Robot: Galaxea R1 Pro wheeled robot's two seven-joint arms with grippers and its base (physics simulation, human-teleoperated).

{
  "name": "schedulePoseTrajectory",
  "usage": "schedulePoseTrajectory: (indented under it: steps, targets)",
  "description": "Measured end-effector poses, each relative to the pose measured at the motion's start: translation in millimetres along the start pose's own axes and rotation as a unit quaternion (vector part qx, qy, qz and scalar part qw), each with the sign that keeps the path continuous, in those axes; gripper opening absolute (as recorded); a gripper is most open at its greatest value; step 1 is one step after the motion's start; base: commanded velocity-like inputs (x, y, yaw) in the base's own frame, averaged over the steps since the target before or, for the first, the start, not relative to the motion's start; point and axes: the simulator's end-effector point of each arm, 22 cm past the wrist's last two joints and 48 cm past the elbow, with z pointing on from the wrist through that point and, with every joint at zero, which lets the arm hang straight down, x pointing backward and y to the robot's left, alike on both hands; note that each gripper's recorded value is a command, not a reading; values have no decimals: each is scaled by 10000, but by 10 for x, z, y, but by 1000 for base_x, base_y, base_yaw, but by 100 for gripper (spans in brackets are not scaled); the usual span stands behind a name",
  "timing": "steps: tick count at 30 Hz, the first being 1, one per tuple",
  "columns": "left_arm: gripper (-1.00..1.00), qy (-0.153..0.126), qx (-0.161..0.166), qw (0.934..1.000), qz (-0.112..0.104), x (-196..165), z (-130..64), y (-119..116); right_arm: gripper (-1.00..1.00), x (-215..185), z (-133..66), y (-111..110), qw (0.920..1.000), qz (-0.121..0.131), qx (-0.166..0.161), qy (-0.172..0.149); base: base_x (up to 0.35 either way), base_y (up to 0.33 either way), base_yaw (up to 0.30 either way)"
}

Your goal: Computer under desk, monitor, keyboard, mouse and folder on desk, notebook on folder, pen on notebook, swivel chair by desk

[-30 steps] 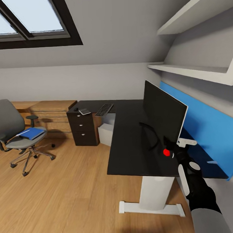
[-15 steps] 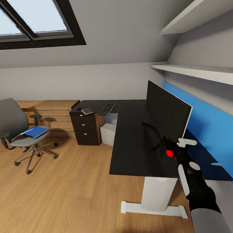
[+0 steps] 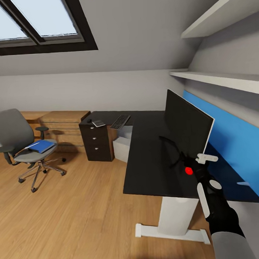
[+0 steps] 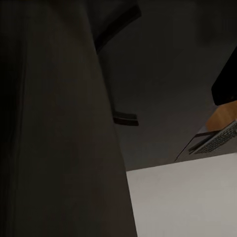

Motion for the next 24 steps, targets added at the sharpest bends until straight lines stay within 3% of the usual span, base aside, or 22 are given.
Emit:
schedulePoseTrajectory:
  steps: [24]
  targets:
    - [100, -4, -7, 10000, 1, -4, 1, 5, 100, 25, 2, -3, 10000, -7, -1, 22, 0, 0, 26]
